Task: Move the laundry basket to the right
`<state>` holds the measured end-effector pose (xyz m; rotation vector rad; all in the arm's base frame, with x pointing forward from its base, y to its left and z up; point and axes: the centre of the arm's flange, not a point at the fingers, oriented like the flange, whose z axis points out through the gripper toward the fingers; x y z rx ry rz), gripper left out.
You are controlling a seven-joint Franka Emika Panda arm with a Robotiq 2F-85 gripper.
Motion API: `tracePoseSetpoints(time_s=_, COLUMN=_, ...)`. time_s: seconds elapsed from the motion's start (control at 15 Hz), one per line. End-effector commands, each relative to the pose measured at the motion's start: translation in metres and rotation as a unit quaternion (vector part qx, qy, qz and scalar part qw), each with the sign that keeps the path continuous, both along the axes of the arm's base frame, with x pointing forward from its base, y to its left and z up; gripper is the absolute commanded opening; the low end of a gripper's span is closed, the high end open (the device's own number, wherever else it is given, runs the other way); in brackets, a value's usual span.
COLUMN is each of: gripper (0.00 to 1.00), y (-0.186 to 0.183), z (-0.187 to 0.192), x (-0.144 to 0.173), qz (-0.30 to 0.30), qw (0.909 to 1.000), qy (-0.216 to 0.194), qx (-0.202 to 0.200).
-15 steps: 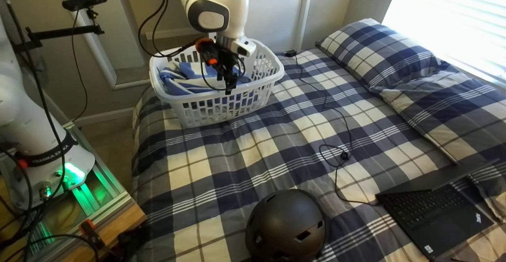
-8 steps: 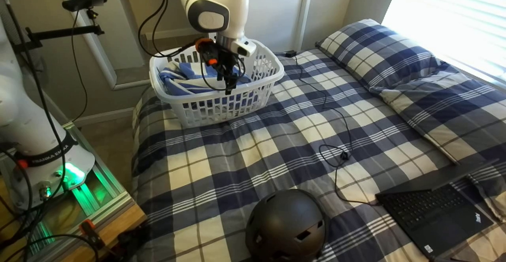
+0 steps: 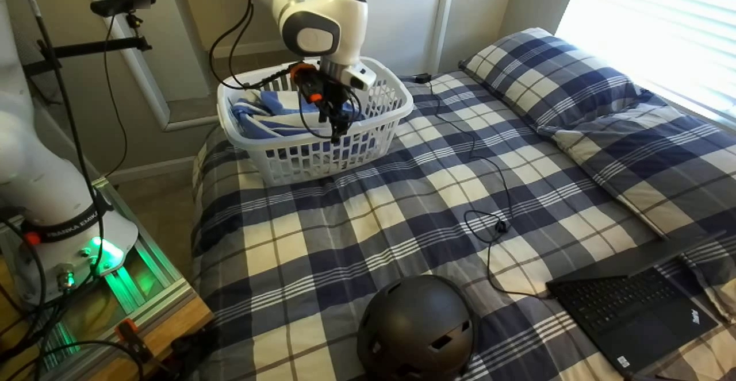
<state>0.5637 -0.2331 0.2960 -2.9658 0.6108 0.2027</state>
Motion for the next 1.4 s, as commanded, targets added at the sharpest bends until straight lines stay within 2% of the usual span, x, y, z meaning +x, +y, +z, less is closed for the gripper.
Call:
tracePoseSetpoints(time_s=0.0, gripper=1.00, y=-0.010, z=-0.017, x=0.028, qz=0.008, qw=0.9999, qy=-0.012, qx=0.004)
tracePoseSetpoints(time_s=0.07, gripper=1.00, y=-0.010, z=-0.020, x=0.032, qz=0.010, qw=0.9998, qy=-0.019, qx=0.005)
tracePoseSetpoints(time_s=0.13, gripper=0.95, y=-0.010, z=-0.022, x=0.035, qz=0.012, qw=0.9996, qy=-0.023, qx=0.006)
tracePoseSetpoints(time_s=0.2, gripper=0.74, y=-0.009, z=-0.024, x=0.038, qz=0.014, qw=0.9995, qy=-0.027, qx=0.007)
tracePoseSetpoints(time_s=0.33, gripper=0.69, y=-0.007, z=-0.027, x=0.042, qz=0.015, qw=0.9994, qy=-0.031, qx=0.009)
tracePoseSetpoints(time_s=0.4, gripper=0.63, y=-0.006, z=-0.028, x=0.045, qz=0.016, qw=0.9993, qy=-0.033, qx=0.010)
tracePoseSetpoints(time_s=0.87, gripper=0.11, y=-0.001, z=-0.043, x=0.055, qz=0.024, qw=0.9992, qy=-0.026, qx=0.016)
tracePoseSetpoints(time_s=0.93, gripper=0.07, y=-0.002, z=-0.045, x=0.056, qz=0.024, qw=0.9993, qy=-0.023, qx=0.016)
tracePoseSetpoints(time_s=1.0, gripper=0.12, y=-0.003, z=-0.047, x=0.056, qz=0.023, qw=0.9994, qy=-0.021, qx=0.016)
tracePoseSetpoints(time_s=1.13, gripper=0.07, y=-0.003, z=-0.050, x=0.056, qz=0.024, qw=0.9994, qy=-0.019, qx=0.017)
tracePoseSetpoints(time_s=1.33, gripper=0.07, y=-0.003, z=-0.046, x=0.054, qz=0.027, qw=0.9992, qy=-0.026, qx=0.012)
